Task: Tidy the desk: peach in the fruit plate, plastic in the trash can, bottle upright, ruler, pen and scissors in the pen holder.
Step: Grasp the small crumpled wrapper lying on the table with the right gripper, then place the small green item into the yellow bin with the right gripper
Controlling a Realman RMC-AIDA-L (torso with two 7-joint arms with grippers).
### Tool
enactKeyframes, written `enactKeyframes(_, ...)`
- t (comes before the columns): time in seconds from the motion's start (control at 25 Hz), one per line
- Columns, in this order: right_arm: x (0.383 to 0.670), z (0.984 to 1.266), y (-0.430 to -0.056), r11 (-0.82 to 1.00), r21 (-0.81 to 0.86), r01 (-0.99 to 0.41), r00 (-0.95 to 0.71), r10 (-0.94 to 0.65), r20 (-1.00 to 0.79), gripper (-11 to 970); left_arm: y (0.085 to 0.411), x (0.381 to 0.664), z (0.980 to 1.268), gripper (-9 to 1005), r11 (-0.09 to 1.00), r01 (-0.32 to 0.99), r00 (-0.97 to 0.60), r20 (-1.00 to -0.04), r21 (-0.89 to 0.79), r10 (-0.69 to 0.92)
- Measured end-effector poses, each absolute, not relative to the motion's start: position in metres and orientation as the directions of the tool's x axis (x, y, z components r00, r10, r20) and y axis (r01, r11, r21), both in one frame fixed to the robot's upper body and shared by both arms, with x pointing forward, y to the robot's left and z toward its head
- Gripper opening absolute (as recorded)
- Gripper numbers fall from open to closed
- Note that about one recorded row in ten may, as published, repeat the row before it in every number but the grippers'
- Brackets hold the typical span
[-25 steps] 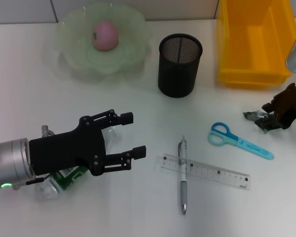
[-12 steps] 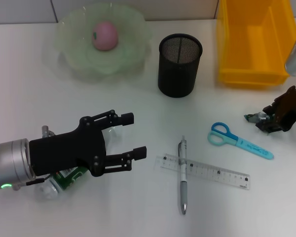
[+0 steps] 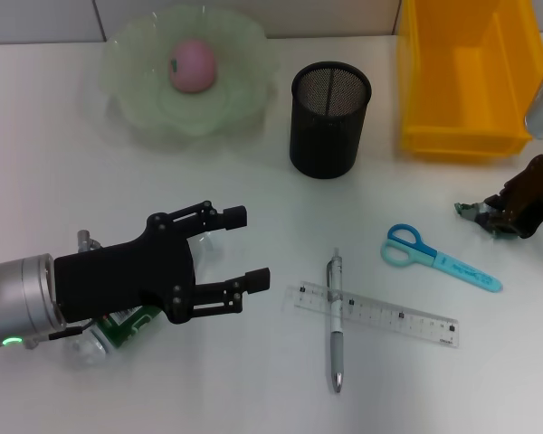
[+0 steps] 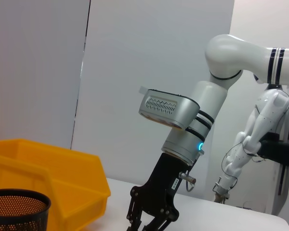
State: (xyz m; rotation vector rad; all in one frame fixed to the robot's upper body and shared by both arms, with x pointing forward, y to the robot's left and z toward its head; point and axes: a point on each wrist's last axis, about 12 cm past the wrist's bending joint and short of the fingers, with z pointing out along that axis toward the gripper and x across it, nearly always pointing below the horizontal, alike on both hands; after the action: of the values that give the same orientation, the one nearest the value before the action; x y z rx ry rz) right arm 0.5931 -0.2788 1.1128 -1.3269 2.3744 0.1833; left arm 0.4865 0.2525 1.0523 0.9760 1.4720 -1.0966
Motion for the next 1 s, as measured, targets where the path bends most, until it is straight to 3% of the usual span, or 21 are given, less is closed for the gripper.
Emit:
enactKeyframes(0.12,0.5931,1.1128,-0.2789,0.538,-0.085,-0.839,-0.461,-0.785,-0.414,228,0.2523,0.4862,1.0522,815,0.26,0.955,-0.159,-0.987,-0.145,0.032)
enactKeyframes(0.48,0.5931,1.1131,-0.2784,0.535,-0.083,-0.841,-0.46,-0.786,-0.414,154,0.2522,0.4858,1.0519,816,0.261,0.954,-0.159,-0.987,-0.146,0.03)
enactKeyframes(1.0,0.5932,1.1154,-0.277,0.537,-0.078,-0.84,-0.457,-0.778,-0.432,153,0.2528,0.4874,1.0533,815,0.261,0.955,-0.152,-0.988,-0.139,0.032)
